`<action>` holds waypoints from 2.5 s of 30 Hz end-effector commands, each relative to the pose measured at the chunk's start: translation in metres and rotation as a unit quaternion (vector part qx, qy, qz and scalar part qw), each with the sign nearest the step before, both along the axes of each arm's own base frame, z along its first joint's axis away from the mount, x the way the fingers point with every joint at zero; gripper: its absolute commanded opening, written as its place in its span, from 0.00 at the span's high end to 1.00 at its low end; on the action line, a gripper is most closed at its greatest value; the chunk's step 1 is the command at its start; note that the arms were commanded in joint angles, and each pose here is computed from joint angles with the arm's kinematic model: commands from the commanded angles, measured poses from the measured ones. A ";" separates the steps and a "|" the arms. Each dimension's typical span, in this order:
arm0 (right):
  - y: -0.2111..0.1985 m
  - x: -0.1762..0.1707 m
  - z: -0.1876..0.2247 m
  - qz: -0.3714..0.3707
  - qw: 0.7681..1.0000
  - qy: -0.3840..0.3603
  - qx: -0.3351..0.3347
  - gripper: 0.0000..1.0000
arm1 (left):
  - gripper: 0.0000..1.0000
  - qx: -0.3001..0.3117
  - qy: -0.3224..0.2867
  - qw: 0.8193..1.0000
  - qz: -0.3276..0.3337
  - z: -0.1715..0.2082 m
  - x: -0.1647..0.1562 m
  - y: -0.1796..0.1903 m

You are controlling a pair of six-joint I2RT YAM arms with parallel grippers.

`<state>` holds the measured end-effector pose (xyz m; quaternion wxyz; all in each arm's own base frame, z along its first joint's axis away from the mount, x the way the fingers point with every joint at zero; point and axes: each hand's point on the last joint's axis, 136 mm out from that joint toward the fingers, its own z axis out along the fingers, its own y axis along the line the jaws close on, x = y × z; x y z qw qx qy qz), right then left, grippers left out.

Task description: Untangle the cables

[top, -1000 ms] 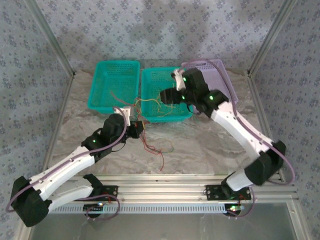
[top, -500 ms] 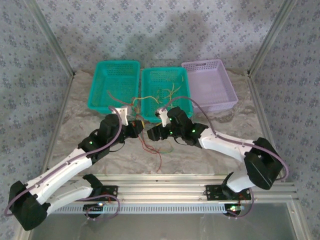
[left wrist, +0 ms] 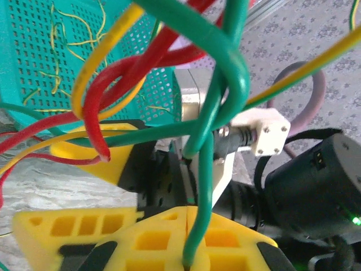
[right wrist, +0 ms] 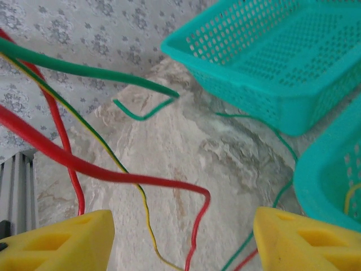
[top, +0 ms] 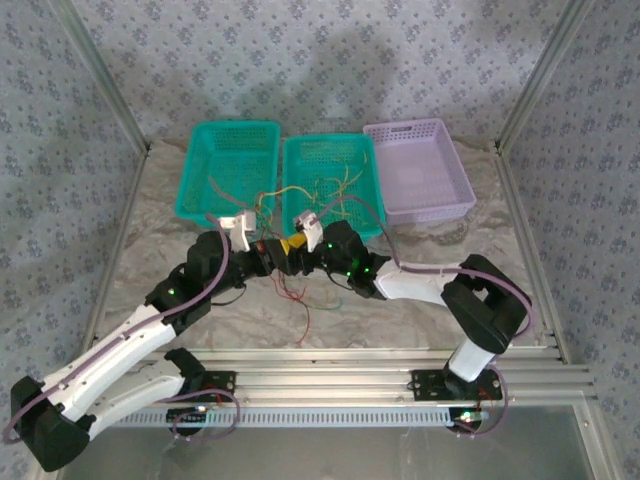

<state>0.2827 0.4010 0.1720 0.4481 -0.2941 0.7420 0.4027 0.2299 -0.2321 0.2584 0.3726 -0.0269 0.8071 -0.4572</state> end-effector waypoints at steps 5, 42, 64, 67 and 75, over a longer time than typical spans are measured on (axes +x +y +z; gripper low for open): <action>0.016 0.014 0.011 -0.012 0.997 -0.072 0.026 0.36 | 1.00 -0.043 -0.015 0.999 -0.012 0.018 -0.004 -0.003; -0.257 0.020 0.111 -0.339 0.934 -0.110 -0.018 1.00 | 1.00 0.099 -0.002 0.995 0.026 -0.005 -0.009 0.057; -0.394 -0.010 0.080 -0.585 0.805 -0.001 -0.099 1.00 | 1.00 0.121 -0.012 0.990 0.065 0.024 0.006 0.099; -0.388 -0.010 0.110 -0.579 0.813 -0.023 -0.047 1.00 | 1.00 0.109 0.003 0.993 0.054 0.015 0.007 0.093; -0.397 0.015 0.146 -0.618 0.783 -0.020 -0.065 1.00 | 1.00 0.096 0.016 0.995 0.030 0.004 0.002 0.085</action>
